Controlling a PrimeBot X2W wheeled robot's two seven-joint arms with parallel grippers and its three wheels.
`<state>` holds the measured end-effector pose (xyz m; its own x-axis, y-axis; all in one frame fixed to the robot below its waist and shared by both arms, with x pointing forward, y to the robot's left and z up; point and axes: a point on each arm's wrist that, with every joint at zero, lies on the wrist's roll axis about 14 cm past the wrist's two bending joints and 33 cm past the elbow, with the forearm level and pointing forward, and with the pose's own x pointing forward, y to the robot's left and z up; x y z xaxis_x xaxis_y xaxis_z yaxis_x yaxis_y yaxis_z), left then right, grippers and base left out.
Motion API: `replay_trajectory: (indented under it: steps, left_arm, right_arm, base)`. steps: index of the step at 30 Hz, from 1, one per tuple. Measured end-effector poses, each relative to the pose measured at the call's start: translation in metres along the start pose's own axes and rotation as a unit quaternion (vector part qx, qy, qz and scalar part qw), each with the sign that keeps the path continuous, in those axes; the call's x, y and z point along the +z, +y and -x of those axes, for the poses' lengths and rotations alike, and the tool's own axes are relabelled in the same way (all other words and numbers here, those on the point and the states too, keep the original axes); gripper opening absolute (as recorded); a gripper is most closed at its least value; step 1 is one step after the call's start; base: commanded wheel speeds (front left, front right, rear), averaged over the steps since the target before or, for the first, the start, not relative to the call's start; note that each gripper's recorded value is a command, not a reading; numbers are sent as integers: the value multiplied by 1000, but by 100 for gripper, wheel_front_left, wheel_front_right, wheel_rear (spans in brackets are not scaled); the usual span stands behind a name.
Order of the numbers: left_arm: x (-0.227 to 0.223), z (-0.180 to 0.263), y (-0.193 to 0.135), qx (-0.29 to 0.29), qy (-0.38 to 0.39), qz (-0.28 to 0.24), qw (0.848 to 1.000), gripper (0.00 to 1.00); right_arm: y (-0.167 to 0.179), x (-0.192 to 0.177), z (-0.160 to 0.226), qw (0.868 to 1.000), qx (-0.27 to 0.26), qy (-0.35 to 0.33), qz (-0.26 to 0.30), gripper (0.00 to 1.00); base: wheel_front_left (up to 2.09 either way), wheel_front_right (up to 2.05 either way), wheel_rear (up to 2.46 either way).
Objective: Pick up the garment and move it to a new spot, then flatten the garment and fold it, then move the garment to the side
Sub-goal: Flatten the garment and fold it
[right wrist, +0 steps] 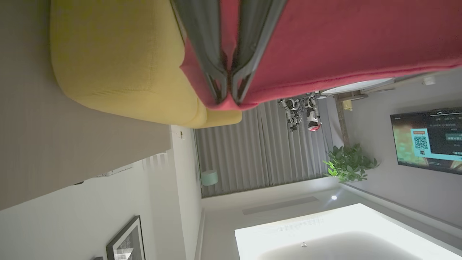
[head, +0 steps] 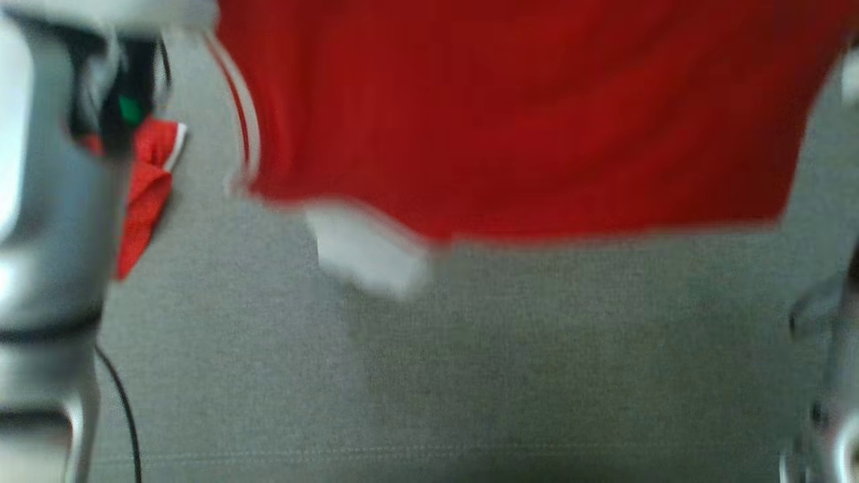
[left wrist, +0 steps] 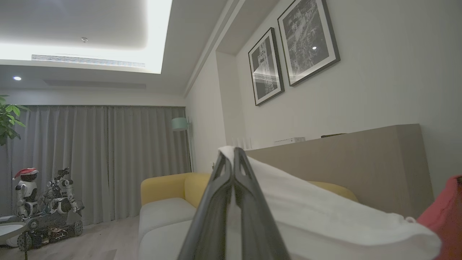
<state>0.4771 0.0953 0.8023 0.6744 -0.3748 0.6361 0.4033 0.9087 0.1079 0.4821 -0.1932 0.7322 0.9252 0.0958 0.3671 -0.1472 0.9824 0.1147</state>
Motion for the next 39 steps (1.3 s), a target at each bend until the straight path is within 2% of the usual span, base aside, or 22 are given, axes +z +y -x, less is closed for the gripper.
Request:
replay_trajectory:
  steps: [5,9,12,15,18,21,24,28,30,34,39]
  left_arm:
    - [-33,-44,26,21,9,-8,1000,0]
    - [-70,-59,36,36,49,0,998,0]
    - [-97,-64,43,50,80,4,996,0]
    - [-144,-52,43,61,137,24,988,0]
    - [-206,-17,44,82,219,51,971,0]
    - [-265,34,41,107,300,83,944,0]
    - [-307,85,39,137,361,112,915,0]
    - [-333,137,38,171,407,138,887,0]
    - [-337,154,35,175,419,142,879,0]
    - [-329,175,22,171,420,152,878,0]
    - [-305,224,12,182,422,161,874,0]
  right_arm:
    - [1,-7,-63,999,3,-24,-26,0]
    - [2,-29,-91,999,-2,-26,-44,0]
    - [0,-54,-106,999,-11,-11,-50,0]
    - [5,-104,-113,998,-8,51,-45,0]
    - [11,-169,-101,990,-4,139,-33,0]
    - [13,-227,-82,976,0,218,-20,0]
    - [11,-267,-65,963,0,270,-16,0]
    - [12,-302,-41,949,5,314,-10,0]
    - [13,-310,-29,946,8,325,-9,0]
    - [11,-319,3,941,-3,337,-25,0]
    - [4,-321,58,935,-24,351,-51,0]
  base:
    - [0,0,0]
    - [0,0,0]
    - [0,0,0]
    - [0,0,0]
    - [0,0,0]
    - [0,0,0]
    - [0,0,0]
    - [0,0,0]
    - [0,0,0]
    - [0,0,0]
    - [0,0,0]
